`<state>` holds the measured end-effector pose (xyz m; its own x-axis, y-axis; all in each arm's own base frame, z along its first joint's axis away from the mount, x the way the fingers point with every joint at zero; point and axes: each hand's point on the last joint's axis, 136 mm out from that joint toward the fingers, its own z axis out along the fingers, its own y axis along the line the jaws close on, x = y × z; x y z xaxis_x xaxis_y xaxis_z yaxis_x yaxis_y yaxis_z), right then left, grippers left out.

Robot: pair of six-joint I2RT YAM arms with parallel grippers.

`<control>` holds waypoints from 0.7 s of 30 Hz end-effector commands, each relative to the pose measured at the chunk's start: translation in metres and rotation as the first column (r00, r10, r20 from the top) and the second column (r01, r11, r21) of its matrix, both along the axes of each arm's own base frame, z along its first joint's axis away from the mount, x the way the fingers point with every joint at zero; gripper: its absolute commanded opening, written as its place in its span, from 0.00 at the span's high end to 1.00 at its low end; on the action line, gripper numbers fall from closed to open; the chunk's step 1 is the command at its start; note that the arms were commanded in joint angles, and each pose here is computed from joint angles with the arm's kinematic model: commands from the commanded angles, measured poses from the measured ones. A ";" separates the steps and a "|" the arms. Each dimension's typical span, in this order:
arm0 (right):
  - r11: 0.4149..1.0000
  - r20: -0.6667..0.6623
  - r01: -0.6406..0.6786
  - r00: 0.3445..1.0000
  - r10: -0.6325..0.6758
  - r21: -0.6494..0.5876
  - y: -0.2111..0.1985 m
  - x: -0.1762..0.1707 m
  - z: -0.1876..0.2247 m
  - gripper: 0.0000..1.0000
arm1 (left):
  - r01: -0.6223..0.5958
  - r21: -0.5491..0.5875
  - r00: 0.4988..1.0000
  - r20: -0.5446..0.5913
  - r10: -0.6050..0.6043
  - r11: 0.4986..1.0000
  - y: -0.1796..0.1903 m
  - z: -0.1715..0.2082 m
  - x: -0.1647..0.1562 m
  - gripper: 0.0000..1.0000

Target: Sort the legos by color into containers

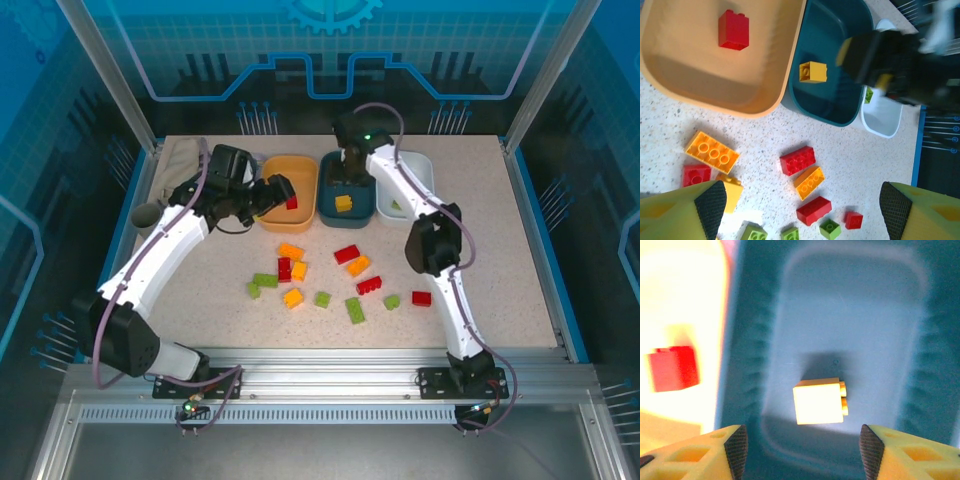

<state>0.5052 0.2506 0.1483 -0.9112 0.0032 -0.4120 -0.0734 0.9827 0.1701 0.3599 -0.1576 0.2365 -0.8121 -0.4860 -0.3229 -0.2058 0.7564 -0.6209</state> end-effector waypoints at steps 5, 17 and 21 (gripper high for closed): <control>0.971 0.200 -0.183 0.968 0.150 0.157 0.018 -0.079 0.116 0.37 | 0.058 0.102 0.987 -0.156 -0.041 0.993 0.018 -0.041 -0.046 0.19; 0.841 0.163 -0.361 0.933 0.322 0.404 0.022 -0.246 0.066 0.07 | 0.192 0.143 0.913 -0.389 -0.123 0.971 0.012 -0.141 -0.064 0.25; 0.847 0.113 -0.323 0.946 0.304 0.422 0.012 -0.268 0.048 0.00 | 0.250 0.163 0.888 -0.432 -0.159 0.954 0.003 -0.162 -0.063 0.30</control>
